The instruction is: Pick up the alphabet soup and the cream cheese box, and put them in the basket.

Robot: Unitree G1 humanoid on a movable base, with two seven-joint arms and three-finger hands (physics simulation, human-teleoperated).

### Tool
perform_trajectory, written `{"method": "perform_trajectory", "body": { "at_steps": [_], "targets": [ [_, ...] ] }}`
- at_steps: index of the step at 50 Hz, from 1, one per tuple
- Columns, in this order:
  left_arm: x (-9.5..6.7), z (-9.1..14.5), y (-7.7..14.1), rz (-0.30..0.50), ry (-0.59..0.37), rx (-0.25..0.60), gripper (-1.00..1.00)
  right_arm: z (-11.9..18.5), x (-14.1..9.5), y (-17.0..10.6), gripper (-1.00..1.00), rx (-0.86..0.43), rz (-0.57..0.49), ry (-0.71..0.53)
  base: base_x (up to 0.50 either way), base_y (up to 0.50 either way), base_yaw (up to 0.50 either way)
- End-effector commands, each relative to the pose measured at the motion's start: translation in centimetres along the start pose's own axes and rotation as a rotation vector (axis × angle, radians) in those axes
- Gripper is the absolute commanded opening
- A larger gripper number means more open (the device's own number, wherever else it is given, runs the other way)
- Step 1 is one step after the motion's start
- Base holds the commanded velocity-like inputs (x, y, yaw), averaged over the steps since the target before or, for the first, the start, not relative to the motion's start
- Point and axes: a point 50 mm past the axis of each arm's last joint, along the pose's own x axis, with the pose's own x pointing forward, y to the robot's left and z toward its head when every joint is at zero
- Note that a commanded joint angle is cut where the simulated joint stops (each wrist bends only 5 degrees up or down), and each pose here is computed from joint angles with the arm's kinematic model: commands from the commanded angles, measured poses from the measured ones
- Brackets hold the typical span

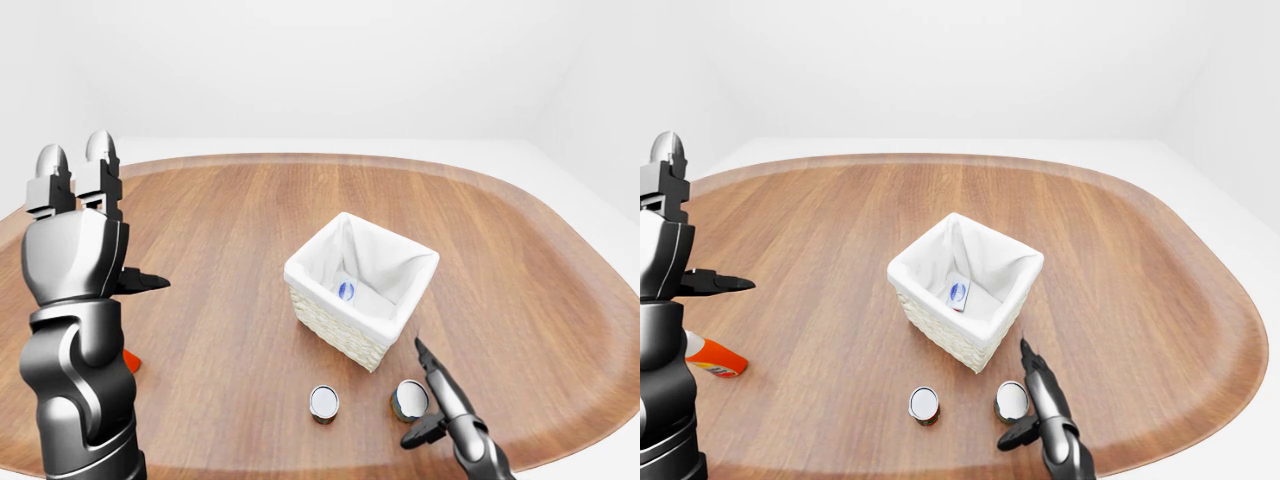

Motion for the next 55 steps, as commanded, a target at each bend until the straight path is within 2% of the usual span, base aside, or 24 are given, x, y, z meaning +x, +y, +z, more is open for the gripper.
{"method": "perform_trajectory", "body": {
  "at_steps": [1, 27, 28, 29, 30, 31, 43, 55],
  "targets": [
    [0.0, 0.0, 0.0, 0.000, -0.001, -0.004, 1.00, -0.3, 0.5, 0.2, 1.00, -0.004, 0.000, 0.018, 0.00, 0.00, 0.00],
    [0.0, 0.0, -0.1, -0.002, 0.000, 0.001, 1.00, -0.4, 1.5, 1.1, 1.00, -0.019, 0.017, 0.037, 0.00, 0.00, 0.00],
    [0.0, 0.0, -0.1, -0.002, 0.000, 0.001, 1.00, -0.4, 1.6, 1.1, 0.03, -0.016, 0.016, 0.040, 0.00, 0.00, 0.00],
    [0.0, 0.0, 0.0, -0.002, 0.000, 0.001, 1.00, -0.5, 1.6, 1.1, 0.03, -0.016, 0.016, 0.042, 0.00, 0.00, 0.00],
    [0.0, 0.0, 0.0, -0.002, 0.000, 0.001, 1.00, -0.4, 1.6, 1.1, -0.92, -0.018, 0.015, 0.042, 0.00, 0.00, 0.00],
    [0.0, 0.0, 0.0, -0.002, 0.000, 0.001, 1.00, -0.4, 1.7, 1.1, -1.00, -0.018, 0.014, 0.041, 0.00, 0.00, 0.00],
    [0.1, -0.1, -0.2, -0.001, 0.002, -0.002, 1.00, -0.5, 1.6, 1.1, -1.00, -0.028, 0.004, 0.040, 0.00, 0.00, 0.00],
    [0.1, -0.1, -0.2, -0.001, 0.003, -0.001, 1.00, -0.9, 1.3, -1.3, -1.00, 0.006, -0.111, 0.048, 0.00, 0.00, 0.00]
  ]
}}
